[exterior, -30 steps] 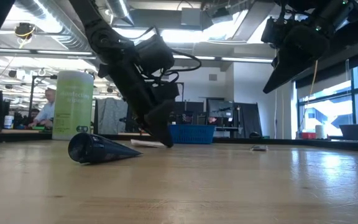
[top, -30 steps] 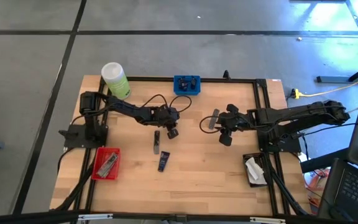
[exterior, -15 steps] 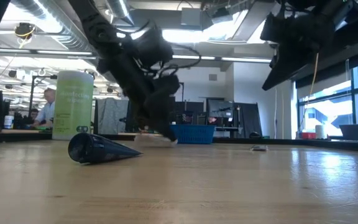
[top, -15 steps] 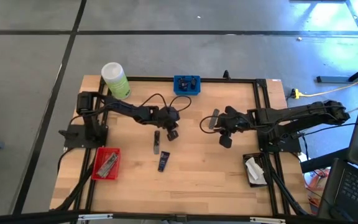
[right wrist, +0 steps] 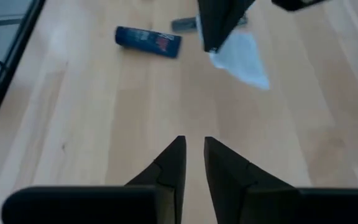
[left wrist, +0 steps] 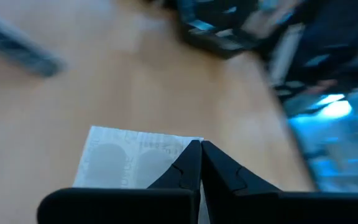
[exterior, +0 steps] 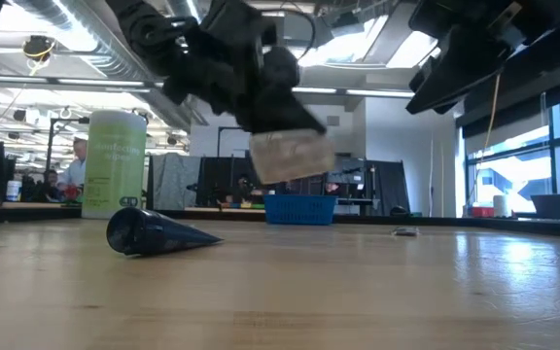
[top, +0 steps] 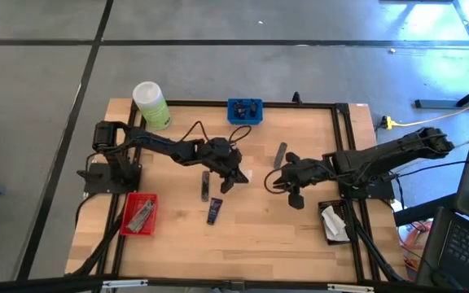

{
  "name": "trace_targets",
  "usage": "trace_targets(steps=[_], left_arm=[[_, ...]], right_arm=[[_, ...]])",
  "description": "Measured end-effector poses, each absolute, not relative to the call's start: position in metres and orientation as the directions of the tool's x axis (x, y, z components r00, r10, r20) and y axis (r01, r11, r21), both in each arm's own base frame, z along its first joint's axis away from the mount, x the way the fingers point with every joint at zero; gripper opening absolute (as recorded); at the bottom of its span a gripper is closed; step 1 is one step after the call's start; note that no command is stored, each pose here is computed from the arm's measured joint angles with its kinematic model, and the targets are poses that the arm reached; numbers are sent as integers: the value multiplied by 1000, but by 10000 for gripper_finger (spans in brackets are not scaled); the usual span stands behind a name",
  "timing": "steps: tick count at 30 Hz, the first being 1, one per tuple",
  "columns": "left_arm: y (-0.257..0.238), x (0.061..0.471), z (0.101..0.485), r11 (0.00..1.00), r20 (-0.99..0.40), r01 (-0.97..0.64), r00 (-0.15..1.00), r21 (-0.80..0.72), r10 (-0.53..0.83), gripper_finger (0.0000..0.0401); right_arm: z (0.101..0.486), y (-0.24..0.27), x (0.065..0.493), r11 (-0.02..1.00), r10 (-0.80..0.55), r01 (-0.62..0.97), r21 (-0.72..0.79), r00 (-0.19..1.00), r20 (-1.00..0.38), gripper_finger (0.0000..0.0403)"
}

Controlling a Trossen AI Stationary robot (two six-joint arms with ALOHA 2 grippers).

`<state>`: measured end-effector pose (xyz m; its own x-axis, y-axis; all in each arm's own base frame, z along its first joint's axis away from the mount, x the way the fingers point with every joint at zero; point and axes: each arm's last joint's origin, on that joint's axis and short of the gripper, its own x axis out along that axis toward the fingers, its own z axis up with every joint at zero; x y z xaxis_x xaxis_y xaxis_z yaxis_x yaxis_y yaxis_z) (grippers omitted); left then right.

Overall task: Pick & Place Travel size toiletries
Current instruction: Put the white bandage pad into the black basket

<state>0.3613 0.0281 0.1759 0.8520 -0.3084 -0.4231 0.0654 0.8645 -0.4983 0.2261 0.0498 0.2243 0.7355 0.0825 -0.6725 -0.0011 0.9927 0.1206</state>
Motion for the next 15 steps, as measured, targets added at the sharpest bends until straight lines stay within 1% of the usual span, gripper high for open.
trace_targets(steps=[4,7,9,15], left_arm=[[18,365,187,819,-309,201,857,-538,-413,2],[11,367,195,774,-218,305,844,-555,-489,2],[7,368,199,748,-181,350,831,-565,-525,2],[2,369,203,688,-149,330,830,-646,-538,2]], right_arm=[[218,58,232,994,102,-46,101,734,-671,70],[216,61,237,994,108,-72,82,742,-661,81],[216,62,240,995,104,-86,59,760,-641,89],[221,60,245,994,19,-76,-74,815,-579,114]])
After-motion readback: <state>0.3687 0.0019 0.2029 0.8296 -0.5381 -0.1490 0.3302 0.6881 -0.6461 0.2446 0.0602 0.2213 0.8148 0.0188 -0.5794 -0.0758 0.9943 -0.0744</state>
